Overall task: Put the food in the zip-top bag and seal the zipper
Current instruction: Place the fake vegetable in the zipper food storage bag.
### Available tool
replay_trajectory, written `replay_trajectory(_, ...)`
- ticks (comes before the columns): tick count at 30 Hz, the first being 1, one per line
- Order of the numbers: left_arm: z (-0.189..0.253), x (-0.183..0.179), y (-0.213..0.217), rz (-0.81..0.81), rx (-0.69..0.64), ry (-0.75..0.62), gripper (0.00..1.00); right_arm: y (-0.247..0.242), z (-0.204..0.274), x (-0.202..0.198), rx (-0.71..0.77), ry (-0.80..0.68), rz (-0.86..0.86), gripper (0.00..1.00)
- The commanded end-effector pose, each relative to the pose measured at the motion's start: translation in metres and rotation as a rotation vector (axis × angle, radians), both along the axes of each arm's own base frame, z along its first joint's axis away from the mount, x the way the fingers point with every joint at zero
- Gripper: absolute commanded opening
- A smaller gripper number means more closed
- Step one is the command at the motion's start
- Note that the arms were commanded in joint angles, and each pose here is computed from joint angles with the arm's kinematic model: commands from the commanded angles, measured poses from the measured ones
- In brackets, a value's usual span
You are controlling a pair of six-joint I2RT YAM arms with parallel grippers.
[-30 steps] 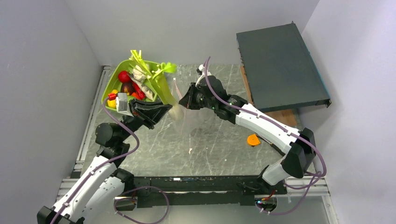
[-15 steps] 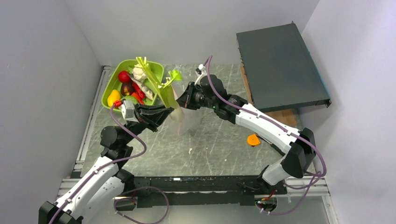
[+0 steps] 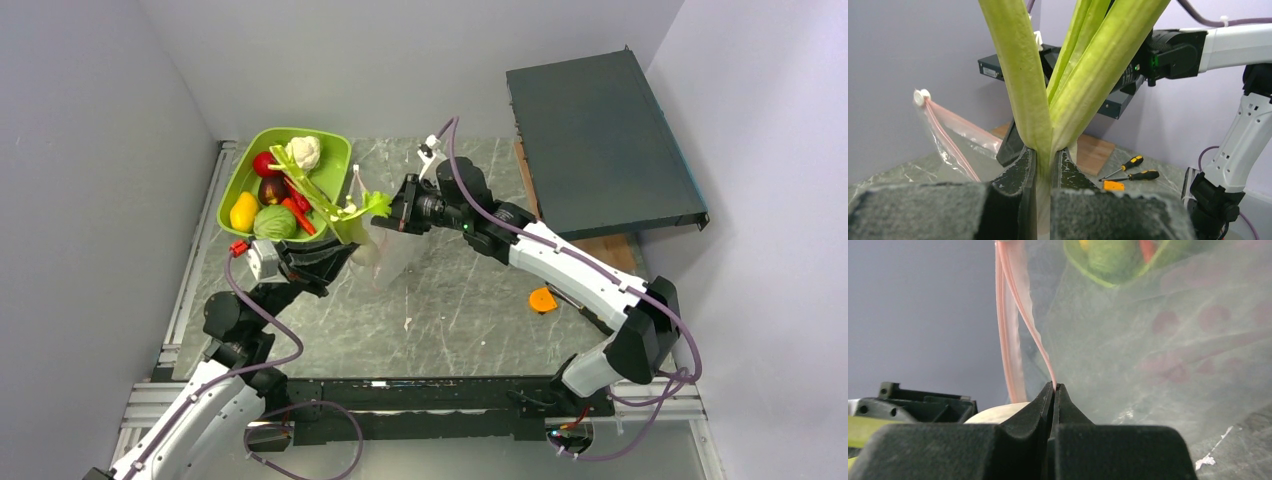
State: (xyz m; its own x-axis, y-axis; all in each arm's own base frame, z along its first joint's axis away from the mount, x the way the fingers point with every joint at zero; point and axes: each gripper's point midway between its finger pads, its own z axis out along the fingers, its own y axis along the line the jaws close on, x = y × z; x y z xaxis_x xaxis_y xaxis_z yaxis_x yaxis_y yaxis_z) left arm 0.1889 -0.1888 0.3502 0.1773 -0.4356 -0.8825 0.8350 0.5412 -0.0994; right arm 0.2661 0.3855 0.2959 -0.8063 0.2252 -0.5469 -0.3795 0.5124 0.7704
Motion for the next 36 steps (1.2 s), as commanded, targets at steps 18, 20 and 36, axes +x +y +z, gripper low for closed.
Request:
replay_trajectory(18,0.024,0.001,0.017,0.094,-0.054,-0.032,0.0,0.017,0.042,-0.017,0.21,0.051,0.114,0.0)
replay_trajectory(20,0.017,0.006,0.017,0.106,-0.05,-0.025,0.0,0.024,0.047,-0.018,0.28,0.113,0.111,0.0)
replay_trajectory(36,-0.016,0.032,0.035,0.247,-0.059,0.193,0.82,0.037,0.056,-0.001,0.394,0.181,0.063,0.0)
